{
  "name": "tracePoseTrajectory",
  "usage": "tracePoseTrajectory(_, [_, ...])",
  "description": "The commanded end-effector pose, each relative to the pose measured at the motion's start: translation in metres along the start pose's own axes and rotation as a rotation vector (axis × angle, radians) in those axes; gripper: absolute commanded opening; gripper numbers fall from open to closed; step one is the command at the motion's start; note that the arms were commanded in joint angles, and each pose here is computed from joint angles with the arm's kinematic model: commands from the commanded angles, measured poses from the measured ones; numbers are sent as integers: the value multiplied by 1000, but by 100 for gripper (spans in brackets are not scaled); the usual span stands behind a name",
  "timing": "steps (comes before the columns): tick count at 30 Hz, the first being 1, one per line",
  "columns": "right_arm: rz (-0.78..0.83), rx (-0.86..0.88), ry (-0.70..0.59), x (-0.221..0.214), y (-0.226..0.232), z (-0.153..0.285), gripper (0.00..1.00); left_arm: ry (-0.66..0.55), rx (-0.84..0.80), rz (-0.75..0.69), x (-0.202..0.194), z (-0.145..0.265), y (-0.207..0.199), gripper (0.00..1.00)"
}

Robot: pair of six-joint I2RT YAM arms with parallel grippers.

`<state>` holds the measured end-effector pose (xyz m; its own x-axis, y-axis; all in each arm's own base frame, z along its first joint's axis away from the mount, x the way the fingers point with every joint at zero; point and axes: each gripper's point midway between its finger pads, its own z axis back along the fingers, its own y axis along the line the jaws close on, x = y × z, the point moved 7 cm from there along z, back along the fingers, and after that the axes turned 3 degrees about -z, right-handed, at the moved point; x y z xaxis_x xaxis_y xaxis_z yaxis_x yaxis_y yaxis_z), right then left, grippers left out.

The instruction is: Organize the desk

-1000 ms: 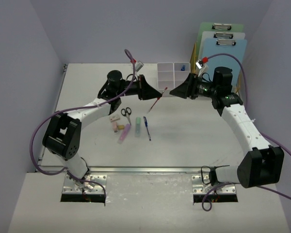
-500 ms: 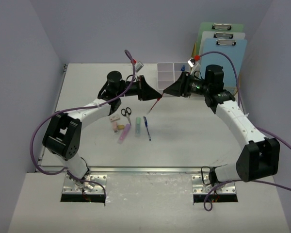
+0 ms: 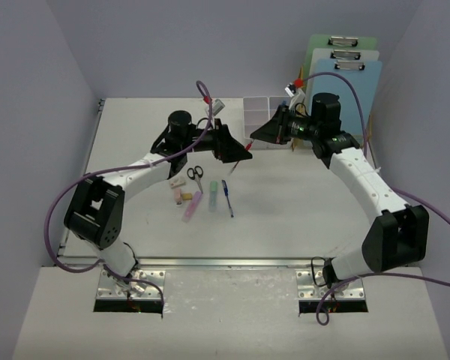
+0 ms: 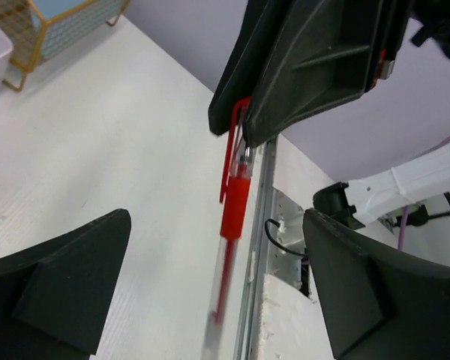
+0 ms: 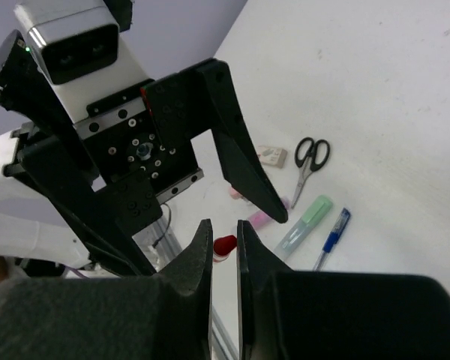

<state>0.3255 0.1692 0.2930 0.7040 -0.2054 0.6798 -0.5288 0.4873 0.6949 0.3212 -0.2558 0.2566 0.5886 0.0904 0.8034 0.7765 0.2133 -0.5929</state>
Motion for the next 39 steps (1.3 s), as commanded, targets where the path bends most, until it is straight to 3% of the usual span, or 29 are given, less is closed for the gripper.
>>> tracePoseTrajectory(1, [304, -130, -115, 51, 6, 2, 0, -101, 208, -101, 28, 51, 12, 100])
tracePoseTrajectory(6, [612, -367, -233, 105, -17, 0, 0, -183, 542, -231, 62, 115, 33, 100])
tracePoseTrajectory(14, [754, -576, -328, 157, -62, -28, 0, -58, 850, -349, 42, 155, 36, 100])
tracePoseTrajectory(30, [793, -646, -406, 180, -115, -77, 0, -5, 877, -340, 3, 170, 27, 100])
tracePoseTrajectory(39, [754, -689, -371, 165, -146, -92, 0, 103, 729, -391, -20, 161, 29, 100])
